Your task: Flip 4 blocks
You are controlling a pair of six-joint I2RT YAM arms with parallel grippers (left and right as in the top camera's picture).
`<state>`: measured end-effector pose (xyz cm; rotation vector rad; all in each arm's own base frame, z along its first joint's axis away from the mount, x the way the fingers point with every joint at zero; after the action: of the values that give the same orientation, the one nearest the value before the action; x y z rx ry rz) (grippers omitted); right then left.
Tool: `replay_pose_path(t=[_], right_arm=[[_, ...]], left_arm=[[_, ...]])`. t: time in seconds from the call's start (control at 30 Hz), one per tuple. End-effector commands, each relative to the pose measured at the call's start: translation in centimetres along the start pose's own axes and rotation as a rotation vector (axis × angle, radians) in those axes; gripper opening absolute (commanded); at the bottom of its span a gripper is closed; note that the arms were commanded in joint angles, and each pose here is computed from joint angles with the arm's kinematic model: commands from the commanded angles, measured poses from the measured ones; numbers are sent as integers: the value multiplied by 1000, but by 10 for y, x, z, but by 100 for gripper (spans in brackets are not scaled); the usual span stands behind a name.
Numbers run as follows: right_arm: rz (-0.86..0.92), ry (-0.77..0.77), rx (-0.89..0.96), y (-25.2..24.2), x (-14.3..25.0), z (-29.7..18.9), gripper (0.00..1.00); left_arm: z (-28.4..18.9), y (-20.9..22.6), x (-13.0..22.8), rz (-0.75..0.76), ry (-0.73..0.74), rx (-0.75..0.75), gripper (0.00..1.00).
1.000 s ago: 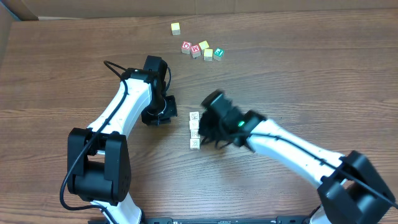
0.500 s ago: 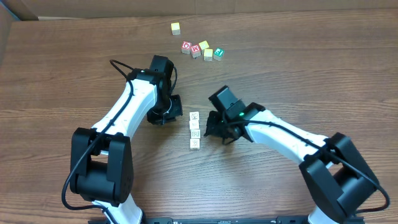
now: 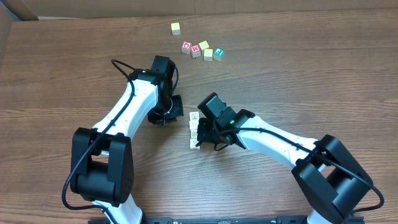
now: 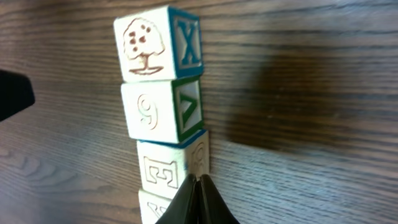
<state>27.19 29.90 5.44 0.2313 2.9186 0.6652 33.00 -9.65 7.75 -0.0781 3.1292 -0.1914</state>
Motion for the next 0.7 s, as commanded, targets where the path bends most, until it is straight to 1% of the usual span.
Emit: replay_pose_path(t=[0.0, 0.67], right_arm=[[-16, -11, 2, 2, -1, 3, 4], [-23, -25, -7, 4, -5, 3, 4]], left_arm=[[7, -1, 3, -19, 19, -3, 4], [7, -1, 2, -19, 19, -3, 4]])
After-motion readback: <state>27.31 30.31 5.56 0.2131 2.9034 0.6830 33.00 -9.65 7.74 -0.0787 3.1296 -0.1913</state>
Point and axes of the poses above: each gripper's point midway between its finger pads, its own z axis out along the fingers, its own y axis along the line the jaws close on, x = y × z, the point moved 3 cm from there along -z, back along the fingers, and after that the axes turned 6 degrees about z, right-handed, at the moved point
